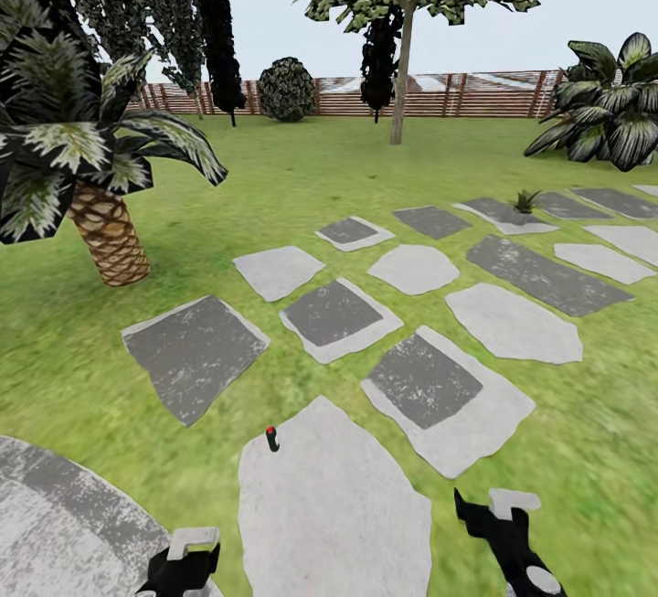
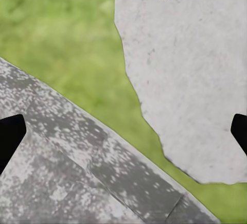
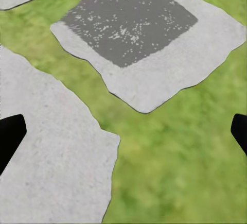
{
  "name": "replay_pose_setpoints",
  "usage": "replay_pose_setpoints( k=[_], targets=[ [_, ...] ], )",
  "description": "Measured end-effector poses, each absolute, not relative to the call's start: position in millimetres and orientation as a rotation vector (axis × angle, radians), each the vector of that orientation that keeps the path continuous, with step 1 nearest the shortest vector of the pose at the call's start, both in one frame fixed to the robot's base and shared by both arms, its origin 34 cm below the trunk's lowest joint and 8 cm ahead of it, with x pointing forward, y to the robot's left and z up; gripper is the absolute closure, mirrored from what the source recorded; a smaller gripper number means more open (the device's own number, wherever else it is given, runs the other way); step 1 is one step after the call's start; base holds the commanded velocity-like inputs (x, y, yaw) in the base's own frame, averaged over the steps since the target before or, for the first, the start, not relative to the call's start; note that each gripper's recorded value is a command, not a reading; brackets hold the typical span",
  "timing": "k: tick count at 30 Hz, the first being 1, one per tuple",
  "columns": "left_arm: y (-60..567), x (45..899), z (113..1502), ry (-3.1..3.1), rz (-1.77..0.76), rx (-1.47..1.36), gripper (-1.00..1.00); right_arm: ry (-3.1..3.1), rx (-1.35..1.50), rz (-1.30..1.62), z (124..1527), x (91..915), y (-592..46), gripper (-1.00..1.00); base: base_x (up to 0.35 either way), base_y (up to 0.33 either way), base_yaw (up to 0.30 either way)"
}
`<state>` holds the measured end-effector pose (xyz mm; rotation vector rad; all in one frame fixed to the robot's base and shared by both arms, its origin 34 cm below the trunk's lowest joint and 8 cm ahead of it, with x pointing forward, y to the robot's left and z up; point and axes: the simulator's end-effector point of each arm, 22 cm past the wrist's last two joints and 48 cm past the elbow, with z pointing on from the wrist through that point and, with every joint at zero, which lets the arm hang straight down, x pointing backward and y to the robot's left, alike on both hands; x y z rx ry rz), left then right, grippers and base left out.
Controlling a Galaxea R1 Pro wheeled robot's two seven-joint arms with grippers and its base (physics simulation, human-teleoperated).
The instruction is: Pick up the pesticide atomizer in the garden and spray insectifuge to fully cover both potted plants in the garden.
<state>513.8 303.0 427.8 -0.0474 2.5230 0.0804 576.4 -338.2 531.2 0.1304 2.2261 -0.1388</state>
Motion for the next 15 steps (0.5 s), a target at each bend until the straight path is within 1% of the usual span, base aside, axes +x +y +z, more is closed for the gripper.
replay_pose_setpoints(
  k=[4, 15],
  targets=[
    [304, 508, 418, 2.531, 0.082, -0.049, -1.00, 2.206, 0.133, -0.131, 534, 596, -336, -1.00, 0.000, 0.000, 0.000],
    [302, 515, 401, 2.512, 0.079, -0.049, -1.00, 2.193, 0.117, -0.154, 519, 601, -349, -1.00, 0.000, 0.000, 0.000]
  ],
)
